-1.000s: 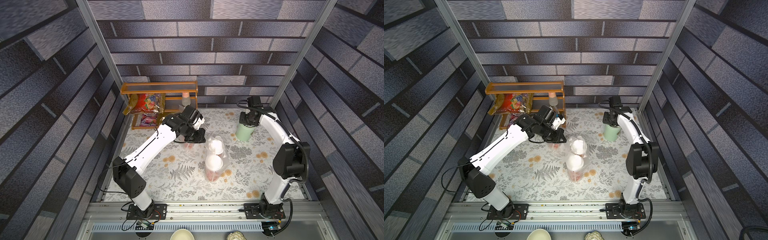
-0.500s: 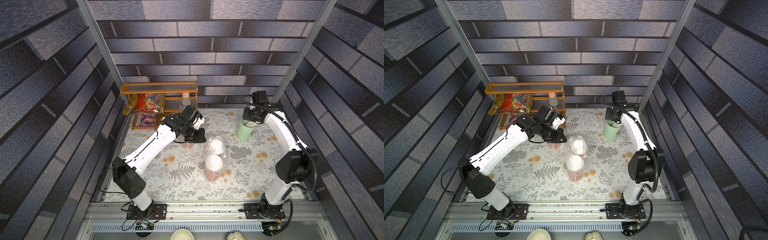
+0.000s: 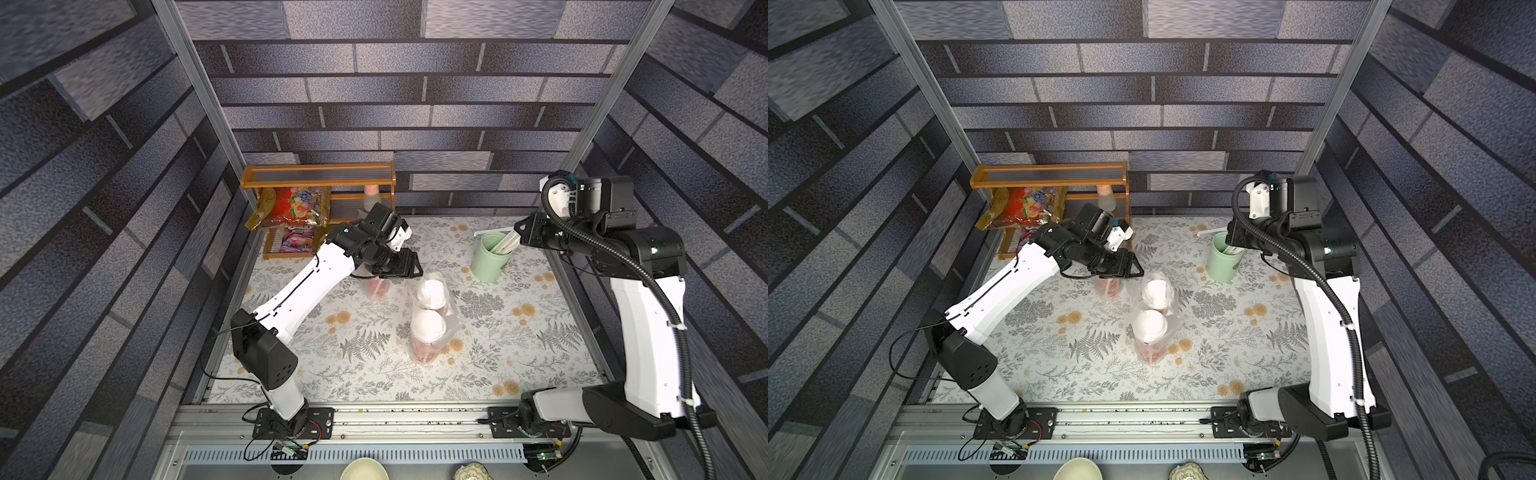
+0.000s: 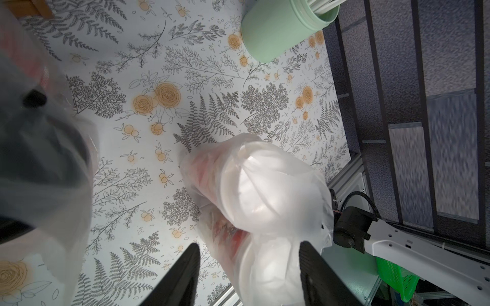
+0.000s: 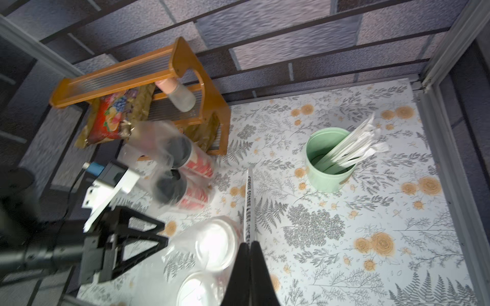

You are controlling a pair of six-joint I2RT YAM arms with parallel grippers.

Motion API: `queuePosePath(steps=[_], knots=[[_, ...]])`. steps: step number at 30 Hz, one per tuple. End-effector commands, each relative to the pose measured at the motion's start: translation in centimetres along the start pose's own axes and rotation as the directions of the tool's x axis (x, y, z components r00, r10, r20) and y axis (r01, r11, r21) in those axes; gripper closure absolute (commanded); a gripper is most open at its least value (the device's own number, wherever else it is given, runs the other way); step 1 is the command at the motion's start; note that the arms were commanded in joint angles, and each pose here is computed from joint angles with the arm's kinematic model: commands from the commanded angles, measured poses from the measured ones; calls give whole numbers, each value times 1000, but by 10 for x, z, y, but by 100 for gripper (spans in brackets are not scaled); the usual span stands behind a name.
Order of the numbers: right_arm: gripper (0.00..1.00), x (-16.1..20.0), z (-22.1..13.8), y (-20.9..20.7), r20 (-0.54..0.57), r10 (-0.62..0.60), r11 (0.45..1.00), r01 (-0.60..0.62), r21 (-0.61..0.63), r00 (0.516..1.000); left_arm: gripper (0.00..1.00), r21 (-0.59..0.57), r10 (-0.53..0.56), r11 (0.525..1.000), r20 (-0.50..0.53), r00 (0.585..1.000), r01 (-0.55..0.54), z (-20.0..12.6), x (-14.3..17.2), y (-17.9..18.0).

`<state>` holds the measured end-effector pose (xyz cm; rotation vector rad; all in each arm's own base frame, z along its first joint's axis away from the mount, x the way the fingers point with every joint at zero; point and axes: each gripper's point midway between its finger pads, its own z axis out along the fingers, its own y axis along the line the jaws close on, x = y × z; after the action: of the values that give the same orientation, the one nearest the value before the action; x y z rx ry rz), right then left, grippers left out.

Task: Pack milk tea into plastic carrier bags
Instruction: Place the straw in the plastic carrier bag.

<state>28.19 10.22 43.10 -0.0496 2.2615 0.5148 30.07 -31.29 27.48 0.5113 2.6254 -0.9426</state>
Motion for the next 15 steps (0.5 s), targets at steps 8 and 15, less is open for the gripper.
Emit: queuePosePath(steps=[8,15], knots=[[100,78,-24,57,-280,-22,964,-54,-261,960,27,-46,186,979,-185,965,-197,11,21,-17],[100,92,-11,47,-334,-61,981,-6,-196,940,32,-94,257,954,-242,936,-286,12,28,-13]])
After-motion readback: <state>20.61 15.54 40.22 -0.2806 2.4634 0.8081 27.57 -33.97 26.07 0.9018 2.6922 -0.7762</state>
